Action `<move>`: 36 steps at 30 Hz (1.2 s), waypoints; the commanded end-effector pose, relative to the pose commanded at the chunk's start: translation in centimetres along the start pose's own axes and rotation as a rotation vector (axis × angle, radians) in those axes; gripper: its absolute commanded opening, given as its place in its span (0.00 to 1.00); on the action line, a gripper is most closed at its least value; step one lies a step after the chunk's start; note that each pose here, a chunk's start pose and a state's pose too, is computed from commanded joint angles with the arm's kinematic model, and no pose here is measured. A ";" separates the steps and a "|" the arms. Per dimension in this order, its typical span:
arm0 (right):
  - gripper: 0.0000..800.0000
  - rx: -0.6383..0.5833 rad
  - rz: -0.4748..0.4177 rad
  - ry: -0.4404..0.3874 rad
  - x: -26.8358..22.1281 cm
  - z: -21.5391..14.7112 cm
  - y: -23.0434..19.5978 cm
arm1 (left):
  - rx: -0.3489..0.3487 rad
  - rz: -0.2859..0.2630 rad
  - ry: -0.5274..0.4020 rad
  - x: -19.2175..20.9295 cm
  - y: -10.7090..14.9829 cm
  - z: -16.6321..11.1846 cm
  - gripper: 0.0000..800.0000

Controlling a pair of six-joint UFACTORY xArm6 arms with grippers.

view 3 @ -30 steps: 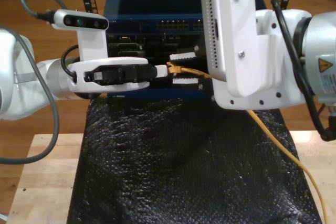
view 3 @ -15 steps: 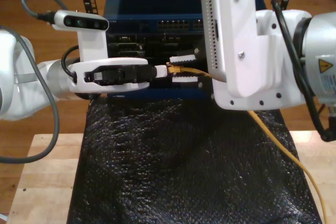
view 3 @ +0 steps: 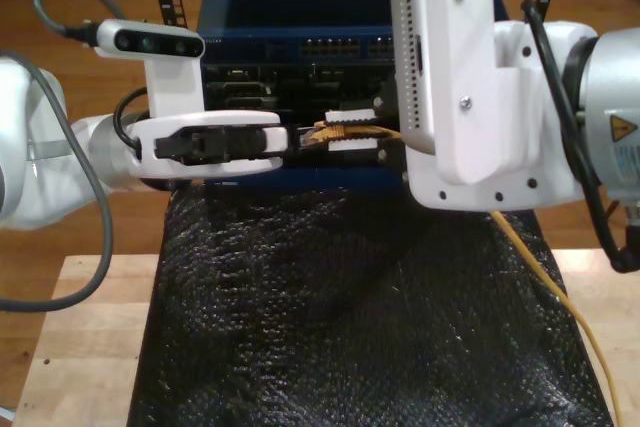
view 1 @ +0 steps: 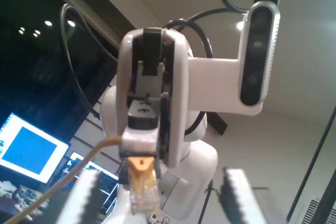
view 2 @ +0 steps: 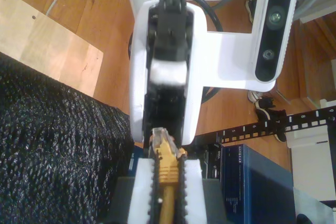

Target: Grab the cable and plug it in

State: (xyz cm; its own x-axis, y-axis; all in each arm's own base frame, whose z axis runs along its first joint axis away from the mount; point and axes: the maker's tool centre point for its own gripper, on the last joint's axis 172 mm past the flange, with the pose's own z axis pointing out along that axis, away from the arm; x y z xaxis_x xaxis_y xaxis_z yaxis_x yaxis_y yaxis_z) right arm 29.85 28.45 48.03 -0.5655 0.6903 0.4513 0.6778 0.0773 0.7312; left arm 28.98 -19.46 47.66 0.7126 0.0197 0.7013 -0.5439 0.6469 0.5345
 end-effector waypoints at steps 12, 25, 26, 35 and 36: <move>0.00 0.090 0.184 -0.047 -2.2 4.0 -0.6 | 0.255 0.086 0.080 3.0 -3.3 -4.7 0.99; 0.00 0.130 0.505 -0.283 -16.2 1.1 -1.0 | 0.505 0.240 -0.025 4.5 -0.1 -10.8 0.99; 0.00 0.146 0.518 -0.291 -16.6 1.1 -1.4 | 0.550 0.245 -0.061 4.0 -0.4 -11.4 0.99; 0.00 0.260 0.615 -0.435 -22.4 0.5 -5.1 | 0.784 0.215 -0.400 -0.5 -0.5 -14.6 0.99; 0.00 0.273 0.634 -0.462 -23.4 0.2 -5.8 | 0.811 0.206 -0.436 -1.1 -0.3 -15.5 0.99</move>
State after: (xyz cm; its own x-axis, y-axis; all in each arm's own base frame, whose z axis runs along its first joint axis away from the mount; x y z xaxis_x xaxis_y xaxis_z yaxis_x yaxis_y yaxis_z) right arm 39.24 12.00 33.14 0.1723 0.8830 0.4367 0.9267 -0.2956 0.2321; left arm 35.27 -7.85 39.38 0.4282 -0.3187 0.8456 -0.9002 -0.0688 0.4300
